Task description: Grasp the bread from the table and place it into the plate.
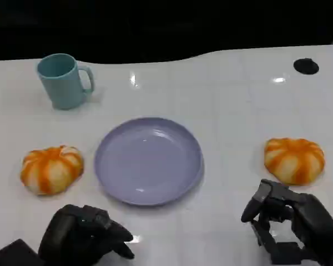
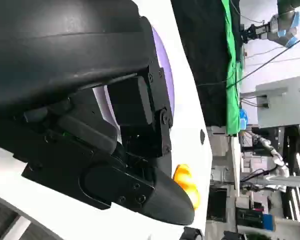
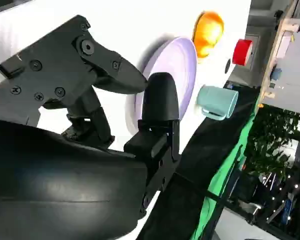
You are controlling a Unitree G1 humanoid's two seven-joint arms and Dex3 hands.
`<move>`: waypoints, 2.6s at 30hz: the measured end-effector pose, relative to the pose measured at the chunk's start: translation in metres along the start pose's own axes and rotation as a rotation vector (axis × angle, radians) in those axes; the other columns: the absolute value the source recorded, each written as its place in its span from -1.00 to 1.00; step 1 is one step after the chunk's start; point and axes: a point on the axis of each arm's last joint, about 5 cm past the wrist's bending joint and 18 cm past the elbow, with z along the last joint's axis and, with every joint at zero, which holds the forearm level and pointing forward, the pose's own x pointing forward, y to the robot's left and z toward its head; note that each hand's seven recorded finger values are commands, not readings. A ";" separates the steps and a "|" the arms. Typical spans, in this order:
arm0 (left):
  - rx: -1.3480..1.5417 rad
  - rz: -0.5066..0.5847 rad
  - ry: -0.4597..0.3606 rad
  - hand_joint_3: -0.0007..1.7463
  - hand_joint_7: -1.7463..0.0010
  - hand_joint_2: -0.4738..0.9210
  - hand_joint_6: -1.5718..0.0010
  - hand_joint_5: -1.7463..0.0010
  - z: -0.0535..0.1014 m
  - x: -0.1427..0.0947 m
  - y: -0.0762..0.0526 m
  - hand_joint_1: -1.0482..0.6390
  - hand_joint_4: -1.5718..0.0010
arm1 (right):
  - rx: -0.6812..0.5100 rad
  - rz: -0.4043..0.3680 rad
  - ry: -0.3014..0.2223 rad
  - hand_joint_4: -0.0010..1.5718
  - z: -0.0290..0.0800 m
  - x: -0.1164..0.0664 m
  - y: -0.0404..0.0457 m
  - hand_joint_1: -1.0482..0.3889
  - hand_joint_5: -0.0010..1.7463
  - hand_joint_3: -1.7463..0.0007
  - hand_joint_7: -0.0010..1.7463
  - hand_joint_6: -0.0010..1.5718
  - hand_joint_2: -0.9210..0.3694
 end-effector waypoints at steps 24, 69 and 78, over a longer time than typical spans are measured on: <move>-0.001 0.000 -0.002 -1.00 0.74 0.98 -1.00 0.26 0.000 0.000 0.000 -1.00 -0.84 | -0.003 0.001 -0.004 -0.04 0.001 0.000 0.0000 0.13 0.99 -0.26 0.64 -0.09 -0.38; 0.003 -0.002 -0.008 -1.00 0.74 0.99 -1.00 0.26 0.001 -0.002 -0.001 -1.00 -0.84 | -0.992 -0.131 -0.106 -0.98 0.029 0.017 -0.0392 -0.35 -0.58 0.93 -1.00 -0.65 -1.00; 0.003 -0.003 -0.008 -1.00 0.75 0.98 -1.00 0.26 0.001 -0.001 -0.002 -1.00 -0.84 | -1.242 -0.063 0.079 -1.00 0.033 0.029 -0.0371 -0.40 -0.57 0.97 -0.98 -0.65 -0.99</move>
